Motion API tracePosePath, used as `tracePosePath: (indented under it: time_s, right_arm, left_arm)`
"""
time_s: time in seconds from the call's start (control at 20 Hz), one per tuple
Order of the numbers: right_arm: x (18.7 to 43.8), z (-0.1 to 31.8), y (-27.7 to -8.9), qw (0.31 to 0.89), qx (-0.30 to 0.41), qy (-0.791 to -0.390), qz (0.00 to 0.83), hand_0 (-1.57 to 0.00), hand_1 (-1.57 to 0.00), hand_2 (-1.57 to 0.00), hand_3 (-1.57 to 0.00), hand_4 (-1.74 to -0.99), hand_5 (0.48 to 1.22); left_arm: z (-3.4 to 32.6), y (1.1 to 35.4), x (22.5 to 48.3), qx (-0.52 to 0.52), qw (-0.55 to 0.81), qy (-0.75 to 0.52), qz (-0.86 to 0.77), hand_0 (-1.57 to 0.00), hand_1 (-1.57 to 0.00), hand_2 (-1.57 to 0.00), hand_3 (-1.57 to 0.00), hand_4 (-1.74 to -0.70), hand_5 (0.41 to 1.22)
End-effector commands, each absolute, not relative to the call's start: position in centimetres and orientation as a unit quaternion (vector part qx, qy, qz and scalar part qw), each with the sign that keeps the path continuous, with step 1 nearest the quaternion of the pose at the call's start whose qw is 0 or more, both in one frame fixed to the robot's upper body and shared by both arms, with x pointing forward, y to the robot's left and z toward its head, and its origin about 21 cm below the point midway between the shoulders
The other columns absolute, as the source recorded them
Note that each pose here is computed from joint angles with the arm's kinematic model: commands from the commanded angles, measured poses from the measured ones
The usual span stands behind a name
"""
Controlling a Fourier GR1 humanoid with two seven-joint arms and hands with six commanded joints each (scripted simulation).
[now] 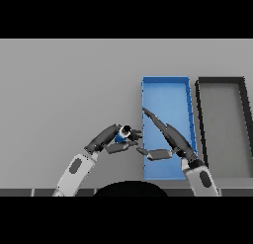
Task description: Pick up the blue pipe and place it into the blue bin.
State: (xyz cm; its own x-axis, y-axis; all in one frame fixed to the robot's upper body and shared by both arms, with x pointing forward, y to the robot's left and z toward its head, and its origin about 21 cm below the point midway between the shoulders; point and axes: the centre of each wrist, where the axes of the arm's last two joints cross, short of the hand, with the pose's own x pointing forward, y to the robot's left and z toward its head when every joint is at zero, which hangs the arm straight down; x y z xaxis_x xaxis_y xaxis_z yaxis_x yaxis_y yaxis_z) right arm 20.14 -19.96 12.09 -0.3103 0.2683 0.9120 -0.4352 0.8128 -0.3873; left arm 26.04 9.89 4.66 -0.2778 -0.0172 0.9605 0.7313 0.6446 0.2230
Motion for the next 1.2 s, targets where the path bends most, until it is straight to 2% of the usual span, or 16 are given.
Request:
tracePosePath:
  time_s: [0.0,0.45,0.6,0.7,0.75,0.8,0.85,0.9,0.95,1.05,1.1,1.15]
  right_arm:
    - [20.3,12.4,-19.5,0.582,0.065,-0.749,0.310,0.00,0.00,0.00,0.00,-1.242,0.524]
    - [22.6,15.6,-14.7,0.543,0.137,-0.734,0.384,0.00,0.00,0.00,0.00,-1.192,0.514]
    - [23.6,16.1,-13.5,0.542,0.151,-0.724,0.399,0.00,0.00,0.00,0.00,-1.208,0.512]
    - [24.5,16.0,-12.9,0.543,0.157,-0.716,0.409,0.00,-0.03,-0.05,-0.01,-1.215,0.513]
    - [24.7,16.0,-12.7,0.543,0.161,-0.714,0.412,-0.02,-0.11,-0.13,-0.05,-1.222,0.517]
    - [24.8,15.9,-12.4,0.542,0.168,-0.710,0.418,-0.17,-0.24,-0.25,-0.14,-1.255,0.519]
    - [25.2,16.3,-12.1,0.541,0.165,-0.709,0.421,-0.40,-0.44,-0.43,-0.31,-1.303,0.520]
    - [25.5,16.2,-11.6,0.537,0.167,-0.711,0.422,-0.63,-0.65,-0.66,-0.50,-1.383,0.523]
    - [25.7,16.2,-11.4,0.535,0.165,-0.711,0.426,-0.82,-0.84,-0.84,-0.66,-1.446,0.527]
    - [25.7,16.0,-11.1,0.531,0.181,-0.713,0.420,-1.09,-1.10,-1.10,-0.90,-1.537,0.600]
    - [25.8,16.1,-10.7,0.532,0.191,-0.717,0.408,-1.19,-1.19,-1.20,-1.03,-1.513,0.671]
    - [25.8,15.8,-10.9,0.528,0.203,-0.723,0.397,-1.26,-1.27,-1.27,-1.14,-1.495,0.781]
  left_arm:
    - [4.5,9.8,26.2,-0.240,0.555,-0.721,-0.339,-1.57,-1.57,-1.57,-1.57,-1.47,1.221]
    - [4.4,9.9,26.7,-0.261,0.553,-0.714,-0.341,-1.57,-1.57,-1.57,-1.57,-1.48,1.221]
    - [4.3,10.1,26.4,-0.278,0.551,-0.710,-0.338,-1.57,-1.57,-1.57,-1.57,-1.46,1.221]
    - [4.5,10.2,26.8,-0.274,0.545,-0.714,-0.343,-1.57,-1.57,-1.57,-1.57,-1.46,1.221]
    - [4.5,10.3,26.9,-0.275,0.546,-0.715,-0.340,-1.57,-1.57,-1.57,-1.57,-1.46,1.221]
    - [4.5,10.1,26.7,-0.269,0.556,-0.708,-0.342,-1.57,-1.57,-1.57,-1.57,-1.51,1.221]
    - [4.3,10.3,26.7,-0.267,0.565,-0.702,-0.342,-1.57,-1.57,-1.54,-1.30,-1.56,1.221]
    - [4.4,10.0,26.8,-0.267,0.574,-0.695,-0.341,-1.57,-1.57,-1.53,-1.14,-1.60,1.221]
    - [4.3,10.1,26.9,-0.262,0.576,-0.695,-0.341,-1.57,-1.57,-1.54,-1.16,-1.63,1.221]
    - [4.1,10.2,26.7,-0.268,0.564,-0.705,-0.337,-1.57,-1.57,-1.55,-1.23,-1.67,1.221]
    - [4.0,10.0,26.5,-0.272,0.561,-0.704,-0.339,-1.57,-1.57,-1.55,-1.27,-1.68,1.221]
    - [4.3,9.9,26.8,-0.269,0.562,-0.704,-0.341,-1.57,-1.57,-1.56,-1.31,-1.69,1.221]
